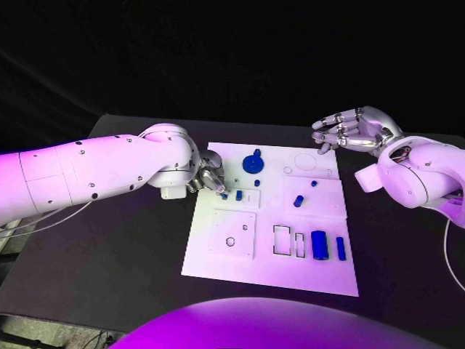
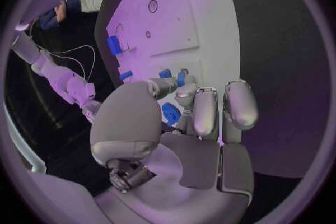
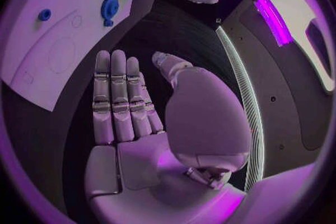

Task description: Assemble the parts on the task board

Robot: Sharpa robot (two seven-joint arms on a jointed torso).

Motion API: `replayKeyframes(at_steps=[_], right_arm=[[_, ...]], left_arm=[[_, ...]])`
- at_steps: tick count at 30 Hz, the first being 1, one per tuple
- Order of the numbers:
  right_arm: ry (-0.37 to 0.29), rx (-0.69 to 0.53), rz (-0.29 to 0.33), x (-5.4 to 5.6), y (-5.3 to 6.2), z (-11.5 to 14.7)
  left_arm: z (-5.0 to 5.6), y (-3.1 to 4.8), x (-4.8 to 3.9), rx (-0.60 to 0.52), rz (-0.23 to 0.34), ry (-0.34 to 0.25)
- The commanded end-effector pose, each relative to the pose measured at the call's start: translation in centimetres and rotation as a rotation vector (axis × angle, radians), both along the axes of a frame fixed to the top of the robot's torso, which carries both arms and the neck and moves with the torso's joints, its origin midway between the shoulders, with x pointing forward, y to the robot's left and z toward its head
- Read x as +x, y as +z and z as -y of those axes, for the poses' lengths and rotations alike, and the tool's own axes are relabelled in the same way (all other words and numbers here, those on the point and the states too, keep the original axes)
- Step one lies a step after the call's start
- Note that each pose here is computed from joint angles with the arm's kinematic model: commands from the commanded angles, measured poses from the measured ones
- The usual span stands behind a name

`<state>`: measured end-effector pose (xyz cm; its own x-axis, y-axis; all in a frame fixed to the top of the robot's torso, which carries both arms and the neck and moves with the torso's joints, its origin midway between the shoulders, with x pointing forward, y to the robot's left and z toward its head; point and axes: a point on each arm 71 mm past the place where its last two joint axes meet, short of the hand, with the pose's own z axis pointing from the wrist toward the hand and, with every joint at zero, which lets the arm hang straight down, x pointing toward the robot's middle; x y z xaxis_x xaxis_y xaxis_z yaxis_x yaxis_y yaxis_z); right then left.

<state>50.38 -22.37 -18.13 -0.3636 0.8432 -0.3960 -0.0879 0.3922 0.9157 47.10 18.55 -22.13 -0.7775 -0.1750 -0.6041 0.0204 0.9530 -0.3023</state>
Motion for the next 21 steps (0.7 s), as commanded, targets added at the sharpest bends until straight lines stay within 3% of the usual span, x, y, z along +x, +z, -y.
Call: replayKeyframes(at_steps=[1,21], right_arm=[[0.024,0.009,-0.001,-0.09,-0.03,-0.21],[0.025,0.01,0.0,-0.11,-0.07,-0.21]], left_arm=[[0.19,-0.03,-0.13,0.004,-0.002,-0.012],[0.17,-0.27,-0.11,0.029,0.004,-0.027]])
